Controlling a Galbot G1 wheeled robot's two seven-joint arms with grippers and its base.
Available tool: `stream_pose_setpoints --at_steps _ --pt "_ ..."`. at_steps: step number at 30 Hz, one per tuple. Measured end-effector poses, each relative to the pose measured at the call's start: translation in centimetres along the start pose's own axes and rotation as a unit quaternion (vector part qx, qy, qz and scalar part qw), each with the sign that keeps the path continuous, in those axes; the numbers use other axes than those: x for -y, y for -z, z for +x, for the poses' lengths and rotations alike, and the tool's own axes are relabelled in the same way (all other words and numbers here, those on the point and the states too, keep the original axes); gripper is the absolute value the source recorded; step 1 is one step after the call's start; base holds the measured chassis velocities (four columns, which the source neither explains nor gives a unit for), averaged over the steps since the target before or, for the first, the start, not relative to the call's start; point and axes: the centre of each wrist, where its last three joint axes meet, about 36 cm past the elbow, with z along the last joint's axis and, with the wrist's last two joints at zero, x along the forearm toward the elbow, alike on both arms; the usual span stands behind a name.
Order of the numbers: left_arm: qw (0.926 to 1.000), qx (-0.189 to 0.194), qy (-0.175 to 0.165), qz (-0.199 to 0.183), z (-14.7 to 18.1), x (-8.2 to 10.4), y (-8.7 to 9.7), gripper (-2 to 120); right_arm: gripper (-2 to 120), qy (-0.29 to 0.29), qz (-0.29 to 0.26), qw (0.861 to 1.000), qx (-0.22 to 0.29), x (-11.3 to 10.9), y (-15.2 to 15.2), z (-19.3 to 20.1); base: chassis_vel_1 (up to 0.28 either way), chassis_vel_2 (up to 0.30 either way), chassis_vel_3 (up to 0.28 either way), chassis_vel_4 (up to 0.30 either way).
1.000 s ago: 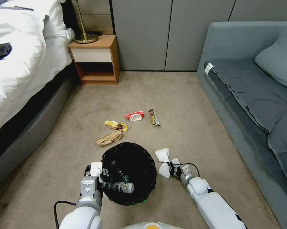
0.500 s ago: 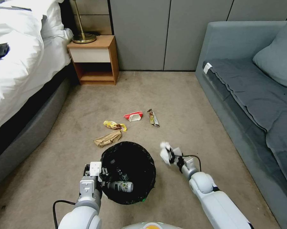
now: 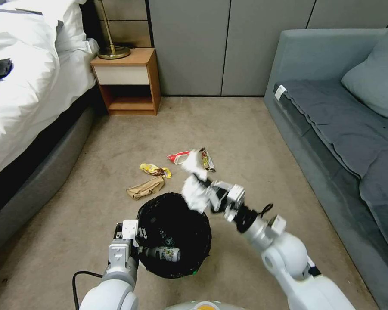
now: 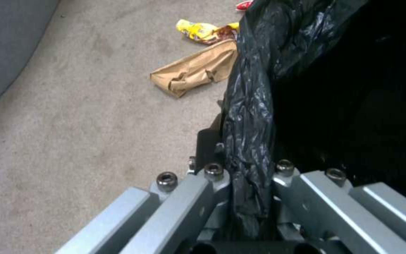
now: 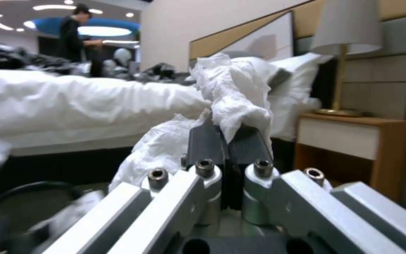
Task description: Pick up the trash bin, then pick up the garbage from the floor and place it into the trash bin.
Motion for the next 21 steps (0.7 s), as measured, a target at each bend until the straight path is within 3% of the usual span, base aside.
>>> stream_pose_setpoints --at_steps 3,9,21 --pt "1.0 0.002 0.0 0.0 0.0 0.0 0.1 1 0 0.027 -0.011 0.999 -0.031 -1.9 -1.1 0.9 0.0 0.0 0.0 0.0" --pt "1.0 0.005 0.0 0.001 -0.1 0.0 0.3 1 0 0.044 -0.019 0.995 -0.086 -3.2 -4.5 2.7 0.0 0.0 0.0 0.0" --pt "1.0 0.009 0.0 0.003 0.0 0.0 0.6 1 0 0.044 -0.021 0.99 -0.131 -2.4 -7.7 4.3 0.0 0.0 0.0 0.0"
